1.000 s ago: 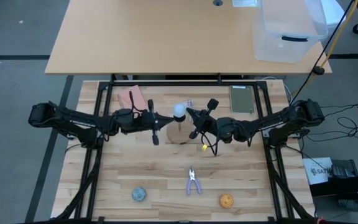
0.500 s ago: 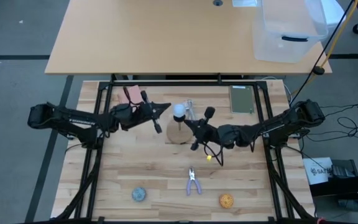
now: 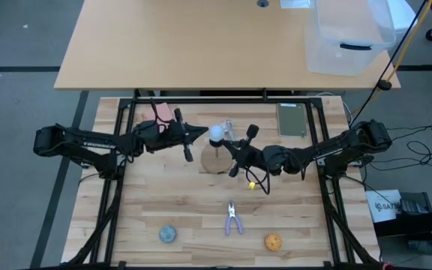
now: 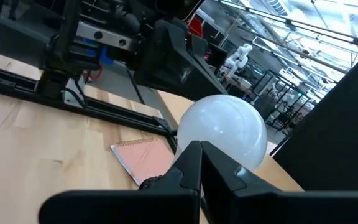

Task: Screw lightbulb
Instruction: Remove the lightbulb from the lamp

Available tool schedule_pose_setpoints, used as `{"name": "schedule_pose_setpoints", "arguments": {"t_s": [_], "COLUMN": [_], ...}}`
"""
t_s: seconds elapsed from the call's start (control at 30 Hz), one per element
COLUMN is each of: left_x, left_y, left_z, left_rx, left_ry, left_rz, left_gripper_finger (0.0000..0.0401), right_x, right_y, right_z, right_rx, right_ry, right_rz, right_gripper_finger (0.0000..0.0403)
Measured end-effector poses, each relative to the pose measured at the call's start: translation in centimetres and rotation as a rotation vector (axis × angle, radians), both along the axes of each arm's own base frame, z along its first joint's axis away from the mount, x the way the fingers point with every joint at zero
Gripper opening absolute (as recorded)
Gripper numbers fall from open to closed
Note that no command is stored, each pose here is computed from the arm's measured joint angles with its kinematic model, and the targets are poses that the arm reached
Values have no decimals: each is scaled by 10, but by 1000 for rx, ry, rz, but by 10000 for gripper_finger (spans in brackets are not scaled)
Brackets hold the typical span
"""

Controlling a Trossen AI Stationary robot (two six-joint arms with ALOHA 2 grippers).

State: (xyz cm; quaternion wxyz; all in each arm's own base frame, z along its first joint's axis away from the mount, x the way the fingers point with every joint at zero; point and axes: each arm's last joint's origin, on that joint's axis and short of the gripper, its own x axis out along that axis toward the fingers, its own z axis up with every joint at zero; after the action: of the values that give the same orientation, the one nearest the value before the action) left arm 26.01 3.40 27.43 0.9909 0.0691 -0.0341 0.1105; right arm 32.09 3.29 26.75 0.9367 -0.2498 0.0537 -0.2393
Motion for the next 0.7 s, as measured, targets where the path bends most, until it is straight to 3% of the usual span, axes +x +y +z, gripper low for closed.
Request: {"name": "schedule_pose_setpoints", "arguments": {"t_s": [0.47,0.7], "left_x": [1,3], "left_y": [-9,-22], "left_z": [-3,-7], "left_rx": [-23,-6], "left_ry": [36,64], "left_rz": [-49,-209], "left_gripper_finger": [0,0], "right_x": [-1,0], "right_y": [-10,-23], "right_z": [0,0], "right_rx": [-2,-2], "right_ry": [2,1], "right_rz": [-114,-140], "right_gripper_finger": [0,0]}}
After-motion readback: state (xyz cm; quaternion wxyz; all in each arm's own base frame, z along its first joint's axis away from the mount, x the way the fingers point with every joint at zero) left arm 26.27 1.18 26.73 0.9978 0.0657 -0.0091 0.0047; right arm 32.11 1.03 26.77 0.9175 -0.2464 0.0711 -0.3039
